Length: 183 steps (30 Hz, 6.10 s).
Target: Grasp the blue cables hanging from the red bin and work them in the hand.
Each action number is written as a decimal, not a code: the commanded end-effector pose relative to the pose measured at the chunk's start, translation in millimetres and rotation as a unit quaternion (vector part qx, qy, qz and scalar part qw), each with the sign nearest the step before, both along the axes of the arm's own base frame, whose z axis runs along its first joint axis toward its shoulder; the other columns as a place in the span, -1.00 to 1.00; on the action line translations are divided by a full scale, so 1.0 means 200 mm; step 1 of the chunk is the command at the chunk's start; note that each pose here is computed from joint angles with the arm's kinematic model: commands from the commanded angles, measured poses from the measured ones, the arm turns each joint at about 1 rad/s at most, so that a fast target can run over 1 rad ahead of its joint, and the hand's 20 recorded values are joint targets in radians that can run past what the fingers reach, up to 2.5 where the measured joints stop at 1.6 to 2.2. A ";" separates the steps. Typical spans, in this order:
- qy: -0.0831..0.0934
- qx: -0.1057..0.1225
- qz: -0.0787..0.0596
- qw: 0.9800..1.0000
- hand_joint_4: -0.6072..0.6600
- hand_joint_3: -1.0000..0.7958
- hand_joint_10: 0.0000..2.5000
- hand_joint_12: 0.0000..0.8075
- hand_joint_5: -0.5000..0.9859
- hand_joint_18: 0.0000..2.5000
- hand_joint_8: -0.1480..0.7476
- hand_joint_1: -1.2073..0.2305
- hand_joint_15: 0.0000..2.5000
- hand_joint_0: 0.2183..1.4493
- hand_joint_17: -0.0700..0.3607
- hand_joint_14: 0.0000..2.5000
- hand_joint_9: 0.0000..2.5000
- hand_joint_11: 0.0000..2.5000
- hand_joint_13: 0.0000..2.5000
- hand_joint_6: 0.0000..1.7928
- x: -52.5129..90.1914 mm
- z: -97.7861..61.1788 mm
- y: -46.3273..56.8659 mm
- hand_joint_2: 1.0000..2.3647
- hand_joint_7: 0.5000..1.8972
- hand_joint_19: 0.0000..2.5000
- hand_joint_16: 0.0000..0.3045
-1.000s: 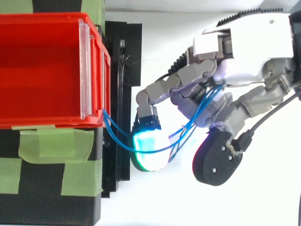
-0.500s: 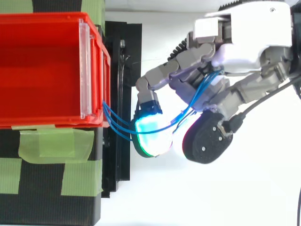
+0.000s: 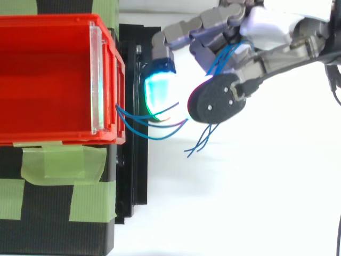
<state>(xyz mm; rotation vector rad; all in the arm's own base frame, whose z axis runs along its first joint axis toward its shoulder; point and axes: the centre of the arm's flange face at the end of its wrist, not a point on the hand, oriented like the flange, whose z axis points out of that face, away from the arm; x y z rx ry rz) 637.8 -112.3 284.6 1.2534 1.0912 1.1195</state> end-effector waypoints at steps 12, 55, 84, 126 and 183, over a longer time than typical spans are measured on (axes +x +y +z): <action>-0.002 0.000 -0.002 1.000 0.28 -0.75 1.00 0.05 0.32 0.14 0.16 -0.23 0.23 0.13 -0.20 1.00 -0.38 0.58 -0.28 -0.93 0.00 0.00 0.00 -0.98 0.28 0.02 -0.70; 0.013 -0.016 0.067 0.998 0.19 -0.32 1.00 0.06 0.19 0.16 0.13 -0.24 0.23 0.06 -0.20 1.00 -0.40 0.61 -0.27 -0.29 0.00 0.00 0.11 -0.96 0.19 0.02 -0.70; -0.004 -0.022 0.076 0.997 0.17 -0.26 1.00 0.07 0.17 0.15 0.14 -0.23 0.24 0.06 -0.19 1.00 -0.42 0.62 -0.28 -0.20 -0.01 0.14 0.18 -0.96 0.17 0.01 -0.70; 0.044 -0.077 0.051 0.995 0.17 -0.28 1.00 0.08 0.15 0.12 0.14 -0.23 0.24 0.08 -0.19 1.00 -0.45 0.60 -0.30 -0.17 -0.09 0.19 0.15 -0.96 0.14 0.02 -0.70; 0.047 -0.085 0.052 0.994 0.17 -0.30 1.00 0.07 0.13 0.12 0.14 -0.23 0.23 0.09 -0.21 1.00 -0.46 0.61 -0.31 -0.14 -0.10 0.19 0.16 -0.96 0.13 0.03 -0.70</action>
